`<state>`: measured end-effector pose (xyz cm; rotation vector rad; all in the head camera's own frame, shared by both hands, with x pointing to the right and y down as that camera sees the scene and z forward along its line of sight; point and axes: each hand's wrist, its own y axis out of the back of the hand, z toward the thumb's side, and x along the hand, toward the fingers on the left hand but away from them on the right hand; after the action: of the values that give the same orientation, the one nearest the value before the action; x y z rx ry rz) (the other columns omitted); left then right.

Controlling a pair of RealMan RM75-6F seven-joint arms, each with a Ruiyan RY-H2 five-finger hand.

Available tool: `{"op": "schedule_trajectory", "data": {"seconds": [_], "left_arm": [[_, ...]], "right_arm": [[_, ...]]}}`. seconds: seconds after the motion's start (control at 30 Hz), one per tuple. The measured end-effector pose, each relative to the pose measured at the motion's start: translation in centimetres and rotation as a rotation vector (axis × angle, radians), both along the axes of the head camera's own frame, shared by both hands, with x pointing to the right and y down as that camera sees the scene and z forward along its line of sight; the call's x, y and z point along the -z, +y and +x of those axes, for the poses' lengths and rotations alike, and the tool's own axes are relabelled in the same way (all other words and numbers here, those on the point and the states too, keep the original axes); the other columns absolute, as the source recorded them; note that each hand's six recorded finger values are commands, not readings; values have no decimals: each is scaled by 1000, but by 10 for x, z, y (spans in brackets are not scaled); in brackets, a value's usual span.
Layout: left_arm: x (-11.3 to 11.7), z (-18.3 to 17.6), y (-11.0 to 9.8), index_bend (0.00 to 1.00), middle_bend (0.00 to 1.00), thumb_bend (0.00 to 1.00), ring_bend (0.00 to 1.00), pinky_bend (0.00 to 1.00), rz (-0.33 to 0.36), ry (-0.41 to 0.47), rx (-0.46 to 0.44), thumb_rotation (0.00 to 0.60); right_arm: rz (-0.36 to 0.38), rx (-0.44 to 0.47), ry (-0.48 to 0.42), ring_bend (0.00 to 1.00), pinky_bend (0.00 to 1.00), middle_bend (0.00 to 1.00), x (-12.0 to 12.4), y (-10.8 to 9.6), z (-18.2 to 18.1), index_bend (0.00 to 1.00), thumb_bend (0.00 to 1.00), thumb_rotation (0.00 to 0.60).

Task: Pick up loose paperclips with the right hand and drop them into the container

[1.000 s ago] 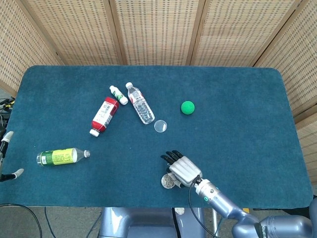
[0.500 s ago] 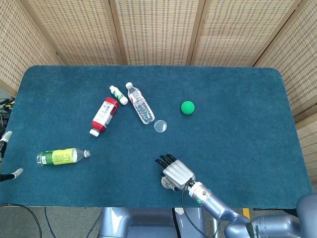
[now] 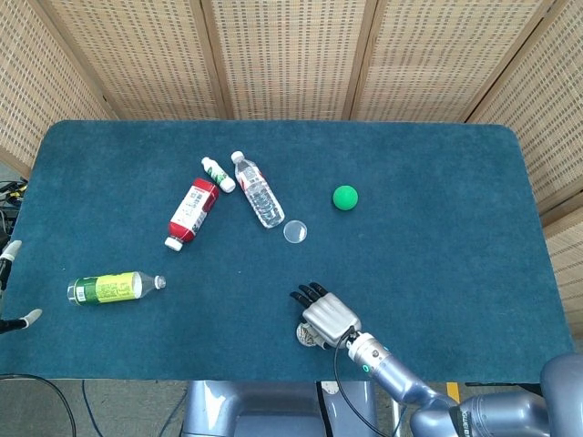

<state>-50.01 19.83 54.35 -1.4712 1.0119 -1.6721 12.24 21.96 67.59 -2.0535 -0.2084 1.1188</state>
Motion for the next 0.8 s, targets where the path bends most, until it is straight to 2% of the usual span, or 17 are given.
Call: {"op": "schedule_trajectory", "data": {"seconds": [0.1, 0.27, 0.6, 0.8], "left_arm": [[1, 0, 0, 0, 0, 0, 0, 0, 2, 0, 0, 600], [0, 0, 0, 0, 0, 0, 0, 0, 2, 1, 0, 600], [0, 0, 0, 0, 0, 0, 0, 0, 1, 2, -1, 600], [1, 0, 0, 0, 0, 0, 0, 0, 2, 3, -1, 600]], "right_arm": [[5, 1, 4, 0, 83, 87, 0, -1, 1, 619, 326, 600], [3, 0, 2, 0, 83, 87, 1, -2, 2, 473, 235, 600], [3, -8, -14, 0, 83, 87, 4, -3, 1, 460, 223, 600], [31, -44, -50, 0, 84, 87, 20, -15, 2, 460, 223, 600]]}}
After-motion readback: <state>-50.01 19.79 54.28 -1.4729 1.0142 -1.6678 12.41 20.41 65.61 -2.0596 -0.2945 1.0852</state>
